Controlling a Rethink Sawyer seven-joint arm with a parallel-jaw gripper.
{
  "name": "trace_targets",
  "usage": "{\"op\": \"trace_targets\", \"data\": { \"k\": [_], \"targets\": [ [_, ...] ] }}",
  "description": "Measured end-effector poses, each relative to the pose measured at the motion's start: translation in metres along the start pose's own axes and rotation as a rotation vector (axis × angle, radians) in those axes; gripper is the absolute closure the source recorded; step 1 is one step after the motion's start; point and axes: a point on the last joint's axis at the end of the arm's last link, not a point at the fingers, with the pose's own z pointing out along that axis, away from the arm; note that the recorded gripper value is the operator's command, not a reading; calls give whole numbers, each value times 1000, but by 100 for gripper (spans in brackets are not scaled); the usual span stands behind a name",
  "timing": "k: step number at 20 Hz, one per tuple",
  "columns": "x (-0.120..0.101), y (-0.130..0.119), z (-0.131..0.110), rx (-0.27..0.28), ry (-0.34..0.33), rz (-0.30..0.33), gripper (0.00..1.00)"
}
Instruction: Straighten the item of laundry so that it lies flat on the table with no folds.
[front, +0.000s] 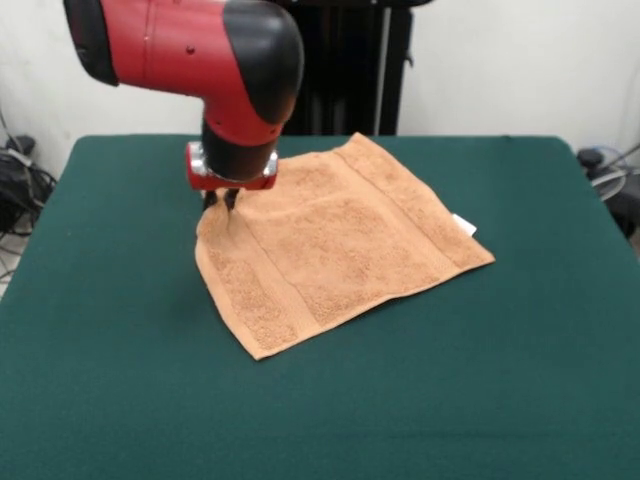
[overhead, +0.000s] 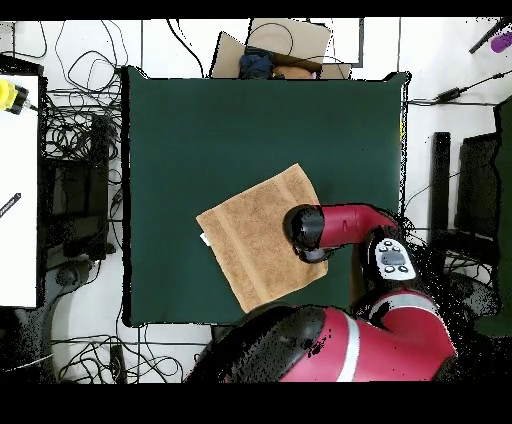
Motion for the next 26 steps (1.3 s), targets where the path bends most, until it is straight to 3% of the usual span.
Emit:
{"op": "trace_targets", "data": {
  "k": [9, 19, 26],
  "targets": [
    [-6, 32, -17, 23, 47, -36, 100],
    [-6, 27, -33, 23, 50, 1, 100],
    [-1, 31, -34, 41, 62, -8, 100]
  ]
}}
